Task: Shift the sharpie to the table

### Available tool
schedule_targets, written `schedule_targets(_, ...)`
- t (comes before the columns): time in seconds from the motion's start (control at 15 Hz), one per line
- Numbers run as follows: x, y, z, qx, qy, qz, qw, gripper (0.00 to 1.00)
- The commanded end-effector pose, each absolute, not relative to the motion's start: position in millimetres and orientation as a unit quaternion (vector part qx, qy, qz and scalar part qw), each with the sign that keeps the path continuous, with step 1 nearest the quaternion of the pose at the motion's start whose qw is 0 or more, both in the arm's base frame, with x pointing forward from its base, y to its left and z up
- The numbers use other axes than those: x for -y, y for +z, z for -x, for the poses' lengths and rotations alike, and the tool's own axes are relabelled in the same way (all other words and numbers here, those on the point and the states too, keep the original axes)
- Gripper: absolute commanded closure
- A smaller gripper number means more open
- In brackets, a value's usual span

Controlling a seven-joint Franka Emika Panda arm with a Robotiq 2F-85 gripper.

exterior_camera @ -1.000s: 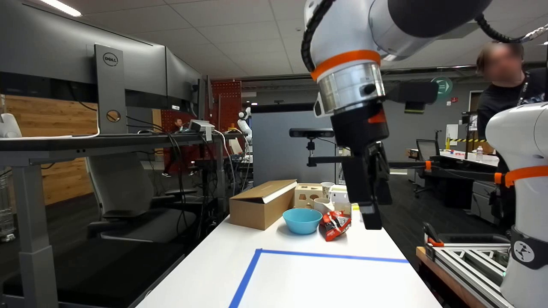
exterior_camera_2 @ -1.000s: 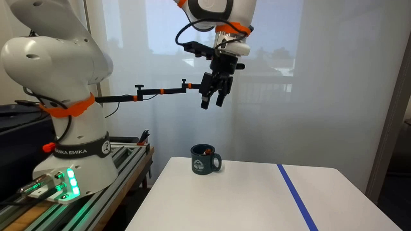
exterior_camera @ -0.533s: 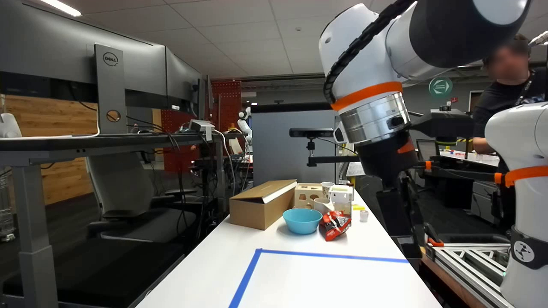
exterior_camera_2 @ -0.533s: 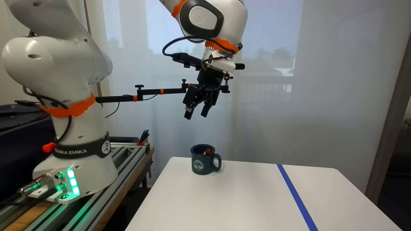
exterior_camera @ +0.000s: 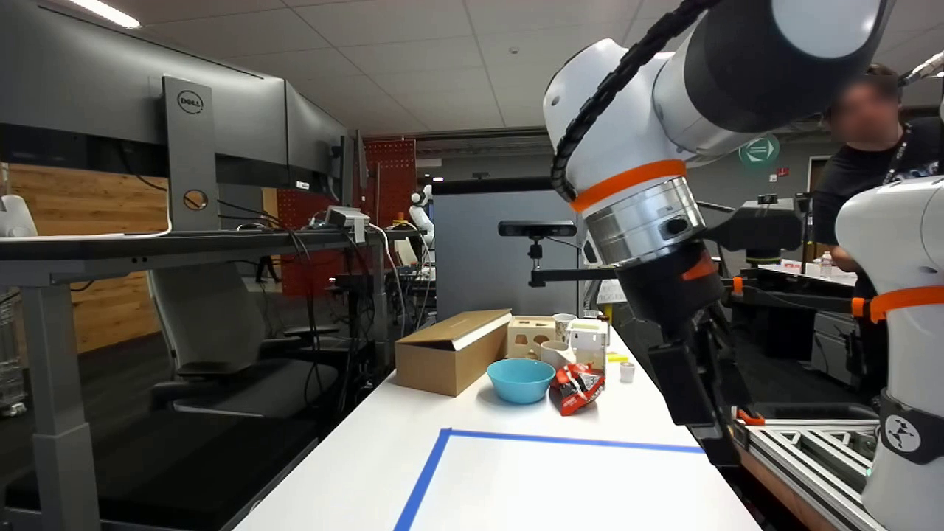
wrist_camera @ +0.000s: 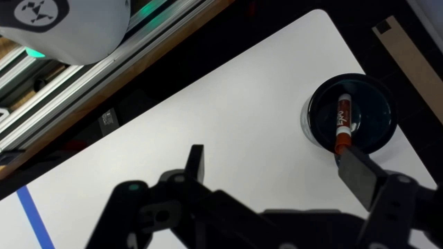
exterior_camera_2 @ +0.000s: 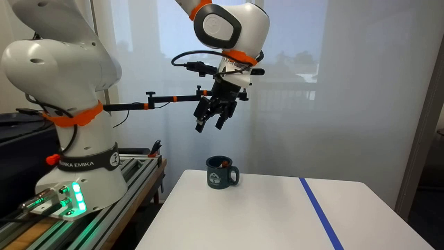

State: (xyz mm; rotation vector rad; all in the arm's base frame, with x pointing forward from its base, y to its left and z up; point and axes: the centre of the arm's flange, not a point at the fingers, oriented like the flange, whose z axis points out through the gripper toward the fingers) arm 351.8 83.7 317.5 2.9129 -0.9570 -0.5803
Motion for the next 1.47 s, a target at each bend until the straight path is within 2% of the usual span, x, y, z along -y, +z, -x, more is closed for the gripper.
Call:
schedule_targets(0.0,-89,294,-343,0.370,-0.205,-0.906,-0.021,0.00)
schedule_targets(0.6,-100,249,-353,0.456,-0.154,-0.868,-0.122,0.00)
schedule_targets(1.4,-117,194,-351,0.504,-0.168,-0.839,-0.117,0.00)
